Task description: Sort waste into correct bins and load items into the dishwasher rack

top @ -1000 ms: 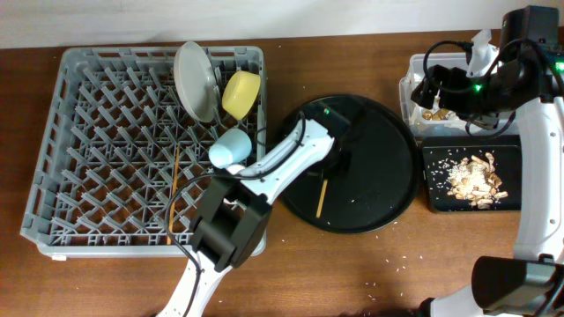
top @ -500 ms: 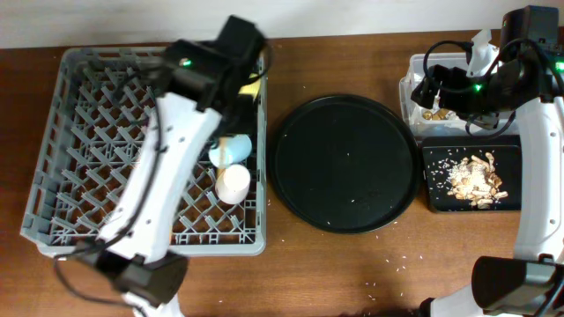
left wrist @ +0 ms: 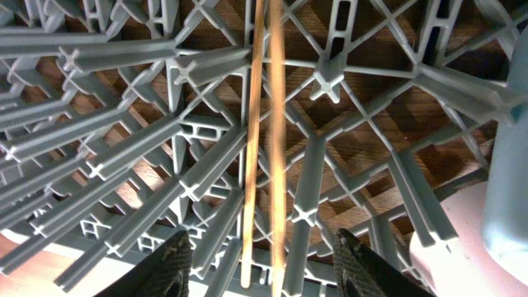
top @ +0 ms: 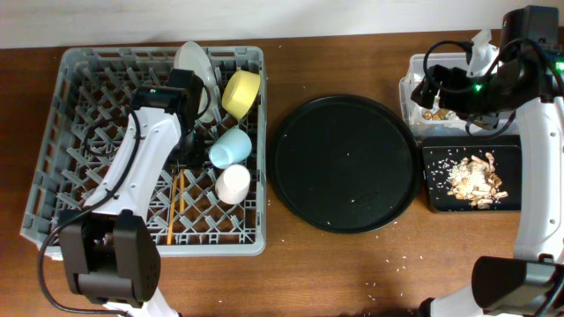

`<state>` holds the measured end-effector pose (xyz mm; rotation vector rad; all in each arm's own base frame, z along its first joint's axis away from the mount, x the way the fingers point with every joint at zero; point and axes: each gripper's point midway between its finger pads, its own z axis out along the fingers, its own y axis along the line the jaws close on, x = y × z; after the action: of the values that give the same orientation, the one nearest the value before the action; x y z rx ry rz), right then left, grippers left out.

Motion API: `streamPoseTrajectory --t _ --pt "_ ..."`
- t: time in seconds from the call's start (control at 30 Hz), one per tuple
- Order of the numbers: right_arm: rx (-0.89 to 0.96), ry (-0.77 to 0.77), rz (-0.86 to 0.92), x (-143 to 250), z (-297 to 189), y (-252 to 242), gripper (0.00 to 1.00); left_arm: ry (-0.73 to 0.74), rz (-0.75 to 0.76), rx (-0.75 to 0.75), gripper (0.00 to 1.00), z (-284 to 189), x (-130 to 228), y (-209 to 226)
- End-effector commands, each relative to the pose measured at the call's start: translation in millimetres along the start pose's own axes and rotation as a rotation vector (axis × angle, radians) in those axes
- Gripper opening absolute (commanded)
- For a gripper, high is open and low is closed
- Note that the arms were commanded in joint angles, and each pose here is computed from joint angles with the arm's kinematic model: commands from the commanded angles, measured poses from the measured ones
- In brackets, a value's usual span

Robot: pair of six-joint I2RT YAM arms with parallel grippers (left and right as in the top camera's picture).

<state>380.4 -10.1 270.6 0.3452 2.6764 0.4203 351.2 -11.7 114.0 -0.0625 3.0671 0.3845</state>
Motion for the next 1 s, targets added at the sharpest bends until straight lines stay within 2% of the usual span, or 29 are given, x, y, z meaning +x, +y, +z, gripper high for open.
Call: streamPoseTrajectory --t 0.0,0.07,0.17,0.23,0.27,0.3,0.33,0.67,0.8,0.87,0.97 --pt "0.008 -0.002 -0.001 -1 0 -1 0.98 -0.024 0.03 0.047 0.59 -10 -3 -6" --pt "0.008 -0.002 -0.001 -1 0 -1 0.99 -0.064 0.021 0.118 0.59 -28 -9 -13" --pt "0.008 -0.002 -0.001 -1 0 -1 0.98 -0.252 0.0 0.239 0.59 -102 -25 -16" --pt "0.008 -0.002 -0.001 -1 0 -1 0.98 -0.443 0.001 0.343 0.62 -170 -27 -18" --pt "0.008 -0.002 -0.002 -1 0 -1 0.99 -0.519 0.006 0.38 0.7 -194 -23 -18" --pt "0.008 -0.002 -0.001 -1 0 -1 0.98 -0.573 0.008 0.391 0.99 -211 -16 -15" --pt "0.008 -0.002 -0.001 -1 0 -1 0.98 -0.611 0.003 0.398 0.99 -223 -11 -10" --pt "0.006 0.0 -0.008 0 1 2 0.99 -0.633 0.0 0.401 1.0 -230 -7 -8" --pt "-0.034 -0.028 -0.095 11 -14 36 0.98 -0.633 0.0 0.401 0.99 -230 -7 -8" --pt "-0.001 -0.1 -0.236 22 -38 57 0.99 -0.633 0.0 0.401 0.99 -230 -7 -8" --pt "0.096 -0.283 -0.358 19 -68 76 0.99 -0.633 0.0 0.401 1.0 -230 -7 -8"
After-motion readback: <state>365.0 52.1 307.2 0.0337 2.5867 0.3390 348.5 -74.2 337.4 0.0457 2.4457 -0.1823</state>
